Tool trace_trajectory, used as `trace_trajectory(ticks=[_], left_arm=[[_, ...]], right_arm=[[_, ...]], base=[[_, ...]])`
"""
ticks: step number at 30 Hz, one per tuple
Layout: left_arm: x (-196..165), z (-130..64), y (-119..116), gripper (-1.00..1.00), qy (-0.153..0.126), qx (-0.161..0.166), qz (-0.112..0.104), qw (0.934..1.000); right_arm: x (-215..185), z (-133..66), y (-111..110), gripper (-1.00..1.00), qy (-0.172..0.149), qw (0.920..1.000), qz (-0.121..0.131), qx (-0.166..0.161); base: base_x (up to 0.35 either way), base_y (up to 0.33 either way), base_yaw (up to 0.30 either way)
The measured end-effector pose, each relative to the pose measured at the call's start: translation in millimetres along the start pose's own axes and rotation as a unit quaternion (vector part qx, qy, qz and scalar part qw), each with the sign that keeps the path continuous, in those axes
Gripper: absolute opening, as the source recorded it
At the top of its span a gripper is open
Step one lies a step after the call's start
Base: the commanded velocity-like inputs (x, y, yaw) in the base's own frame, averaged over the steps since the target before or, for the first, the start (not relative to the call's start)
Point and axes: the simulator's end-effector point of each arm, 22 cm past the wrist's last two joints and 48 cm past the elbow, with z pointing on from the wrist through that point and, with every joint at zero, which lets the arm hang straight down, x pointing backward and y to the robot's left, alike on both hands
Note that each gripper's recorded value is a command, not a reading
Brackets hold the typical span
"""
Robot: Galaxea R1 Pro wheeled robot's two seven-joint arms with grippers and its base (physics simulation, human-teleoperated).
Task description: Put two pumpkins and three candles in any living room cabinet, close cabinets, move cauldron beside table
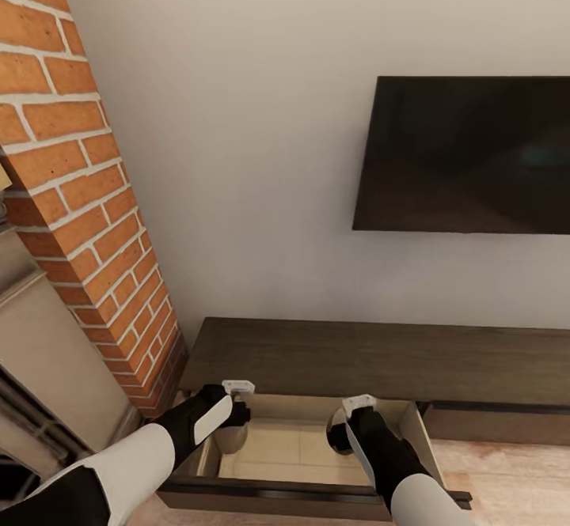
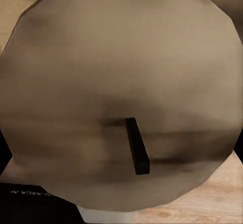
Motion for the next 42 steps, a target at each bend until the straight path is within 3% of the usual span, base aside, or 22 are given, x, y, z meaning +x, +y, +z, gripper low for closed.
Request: trace_trajectory(ticks=[11, 27, 35, 42], left_arm=[[11, 2.4, -25, -1.0, 0.008, 0.058, 0.0, 0.9983], [19, 1.7, -41, -1.0, 0.014, 0.073, -0.002, 0.9972], [23, 8.4, -56, -1.0, 0.02, 0.086, -0.013, 0.996], [36, 21.2, -53, -1.0, 0.033, 0.075, -0.017, 0.9965]], right_arm=[[20, 6.5, 5, -1.0, 0.022, 0.9997, -0.005, -0.003], [20, 6.8, 2, -1.0, 0.023, 0.9997, -0.005, -0.001], [21, 15.7, 2, -1.0, 0.023, 0.9997, -0.005, -0.001], [22, 23.8, 2, -1.0, 0.023, 0.9997, -0.005, -0.001]], base=[[0.13, 0.006, 0.0], [0.085, 0.0, 0.0], [0.0, 0.0, 0.0], [0.0, 0.0, 0.0]])
